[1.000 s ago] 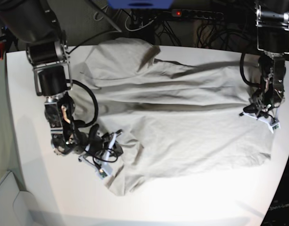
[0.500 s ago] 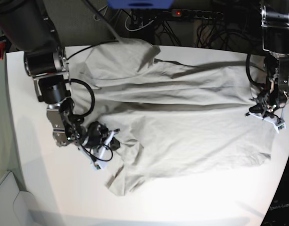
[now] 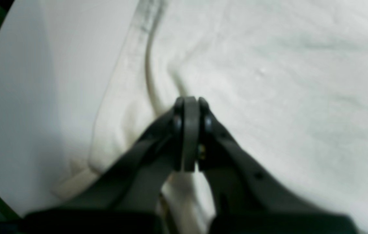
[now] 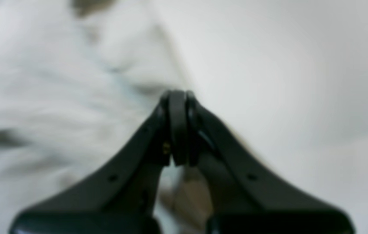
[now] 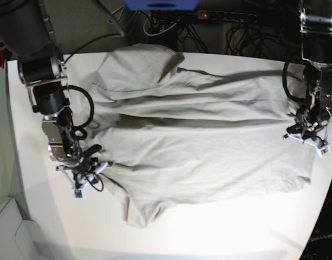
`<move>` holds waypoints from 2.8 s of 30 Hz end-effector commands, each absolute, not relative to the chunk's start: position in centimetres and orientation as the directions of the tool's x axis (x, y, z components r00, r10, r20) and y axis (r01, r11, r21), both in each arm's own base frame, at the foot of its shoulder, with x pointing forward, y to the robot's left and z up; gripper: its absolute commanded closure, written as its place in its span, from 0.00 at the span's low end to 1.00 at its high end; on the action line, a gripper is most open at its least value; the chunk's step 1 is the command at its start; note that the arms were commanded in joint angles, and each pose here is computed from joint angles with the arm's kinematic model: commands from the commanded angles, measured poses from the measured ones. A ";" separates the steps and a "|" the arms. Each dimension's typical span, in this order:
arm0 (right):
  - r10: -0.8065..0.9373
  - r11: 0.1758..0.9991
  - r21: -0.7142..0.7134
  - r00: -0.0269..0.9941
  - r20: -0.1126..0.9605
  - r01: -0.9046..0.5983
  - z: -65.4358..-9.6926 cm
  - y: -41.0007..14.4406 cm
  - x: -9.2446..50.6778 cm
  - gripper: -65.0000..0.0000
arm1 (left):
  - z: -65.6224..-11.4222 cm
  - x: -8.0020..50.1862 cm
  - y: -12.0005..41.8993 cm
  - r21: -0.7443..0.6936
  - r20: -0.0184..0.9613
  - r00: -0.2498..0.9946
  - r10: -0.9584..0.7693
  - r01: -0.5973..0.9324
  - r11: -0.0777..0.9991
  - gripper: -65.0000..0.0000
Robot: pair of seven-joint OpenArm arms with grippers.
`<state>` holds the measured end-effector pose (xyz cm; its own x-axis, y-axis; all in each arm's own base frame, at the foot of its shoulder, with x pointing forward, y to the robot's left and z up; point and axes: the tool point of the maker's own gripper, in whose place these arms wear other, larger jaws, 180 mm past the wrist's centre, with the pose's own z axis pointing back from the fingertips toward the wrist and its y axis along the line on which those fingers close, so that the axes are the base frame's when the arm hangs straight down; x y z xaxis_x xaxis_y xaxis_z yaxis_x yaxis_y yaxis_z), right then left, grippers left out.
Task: Layout the t-shirt on the table in an organized manner, then fold the t-shirt properly
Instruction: 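Move the right gripper onto the shirt body and grasp the fabric, then pull the fabric with the right gripper away from the left gripper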
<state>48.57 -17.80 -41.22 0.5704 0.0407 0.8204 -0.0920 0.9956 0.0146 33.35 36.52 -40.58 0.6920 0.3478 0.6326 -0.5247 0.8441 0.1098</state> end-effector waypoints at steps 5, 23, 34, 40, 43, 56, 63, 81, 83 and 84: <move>0.006 0.979 -0.100 0.463 0.886 0.178 -37.4 -24.1 50.5 1.00 | -39.3 33.8 37.5 0.118 0.663 0.666 0.340 -0.543 0.832 0.99; 0.044 0.966 0.063 0.401 0.915 -0.250 -33.9 -10.5 49.3 1.00 | -35.7 36.7 32.4 -0.001 0.737 0.597 0.317 -0.468 0.884 0.99; 0.130 0.945 0.068 0.558 0.819 -0.321 -40.0 -10.1 43.8 1.00 | -38.5 37.9 30.7 -0.041 0.686 0.616 0.388 -0.499 0.866 0.99; 0.263 0.912 0.012 0.606 0.751 -0.410 -40.9 -11.2 40.4 1.00 | -38.9 37.8 31.1 -0.035 0.676 0.621 0.398 -0.511 0.859 0.99; 0.321 0.898 -0.014 0.633 0.705 -0.440 -41.7 -11.7 38.1 1.00 | -38.7 38.1 31.2 -0.039 0.681 0.615 0.398 -0.512 0.858 0.99; 0.516 0.808 -0.061 0.652 0.556 -0.587 -44.6 -13.1 27.6 1.00 | -39.0 38.0 31.3 -0.033 0.675 0.621 0.398 -0.514 0.857 0.99; 0.542 0.780 -0.106 0.581 0.607 -0.617 -41.0 -12.9 26.9 1.00 | -41.6 35.7 31.4 -0.002 0.617 0.669 0.415 -0.526 0.851 0.99; 0.351 0.861 -0.030 0.550 0.758 -0.508 -36.2 -8.9 37.0 1.00 | -45.2 28.4 30.7 0.062 0.551 0.744 0.380 -0.490 0.870 0.99; 0.356 0.839 0.001 0.550 0.755 -0.543 -36.7 -7.5 37.7 1.00 | -45.2 28.4 30.7 0.062 0.551 0.744 0.380 -0.490 0.870 0.99; 0.355 0.833 0.016 0.557 0.751 -0.553 -37.1 -7.0 38.0 1.00 | -45.1 28.5 30.7 0.061 0.553 0.742 0.380 -0.490 0.870 0.99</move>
<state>36.61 -7.20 -38.99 0.6062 0.3587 0.7098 -0.5398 0.8410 0.0360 30.23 30.91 -43.78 0.7035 0.3293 0.6297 -0.4681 0.8815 0.0620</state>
